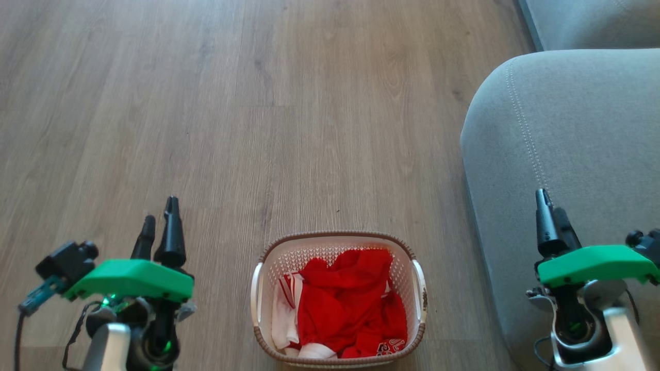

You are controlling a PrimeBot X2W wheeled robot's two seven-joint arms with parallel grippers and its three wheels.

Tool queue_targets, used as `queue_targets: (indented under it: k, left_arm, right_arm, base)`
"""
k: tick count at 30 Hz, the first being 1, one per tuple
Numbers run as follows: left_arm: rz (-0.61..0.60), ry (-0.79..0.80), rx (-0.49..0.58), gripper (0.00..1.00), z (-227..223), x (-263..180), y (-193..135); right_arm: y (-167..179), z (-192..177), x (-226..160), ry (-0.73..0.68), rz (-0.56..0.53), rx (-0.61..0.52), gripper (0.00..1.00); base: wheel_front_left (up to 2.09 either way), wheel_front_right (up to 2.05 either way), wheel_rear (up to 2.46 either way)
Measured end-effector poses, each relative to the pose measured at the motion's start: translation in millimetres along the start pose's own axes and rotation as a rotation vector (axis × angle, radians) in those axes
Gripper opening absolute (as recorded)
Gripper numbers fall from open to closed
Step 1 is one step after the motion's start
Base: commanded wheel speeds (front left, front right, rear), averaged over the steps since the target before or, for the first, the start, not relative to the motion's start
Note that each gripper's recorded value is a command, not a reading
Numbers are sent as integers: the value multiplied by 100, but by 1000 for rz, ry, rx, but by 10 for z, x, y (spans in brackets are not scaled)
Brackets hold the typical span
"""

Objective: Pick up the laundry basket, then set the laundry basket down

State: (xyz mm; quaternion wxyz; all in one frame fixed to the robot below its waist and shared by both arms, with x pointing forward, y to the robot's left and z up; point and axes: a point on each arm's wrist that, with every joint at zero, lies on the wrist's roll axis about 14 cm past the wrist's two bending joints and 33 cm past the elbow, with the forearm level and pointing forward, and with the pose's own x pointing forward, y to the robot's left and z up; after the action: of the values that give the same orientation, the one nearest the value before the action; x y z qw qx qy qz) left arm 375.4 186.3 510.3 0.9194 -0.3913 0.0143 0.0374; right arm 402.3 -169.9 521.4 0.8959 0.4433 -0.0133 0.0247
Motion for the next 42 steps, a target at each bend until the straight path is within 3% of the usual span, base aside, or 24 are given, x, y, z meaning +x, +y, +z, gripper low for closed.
queue_targets:
  k: [11,18,26,29,32,42]
  left_arm:
    - [56,55,266,100,-186,-2,22]
    - [8,95,447,100,-340,39,-33]
    - [0,169,532,100,-576,-11,106]
    - [-9,153,522,100,-541,22,65]
    - [-19,135,445,100,-515,47,8]
    - [-67,-44,667,100,-180,104,-265]
  right_arm:
    - [334,-147,77,27,114,-260,100]
    - [398,-284,88,55,150,-386,100]
    - [485,-408,115,73,195,-490,100]
    - [483,-462,110,87,200,-509,100]
    - [475,-496,124,95,203,-527,100]
    - [557,-524,180,78,241,-588,100]
  base:
    - [0,0,0]
    - [0,0,0]
    - [0,0,0]
    - [0,0,0]
    - [0,0,0]
    - [0,0,0]
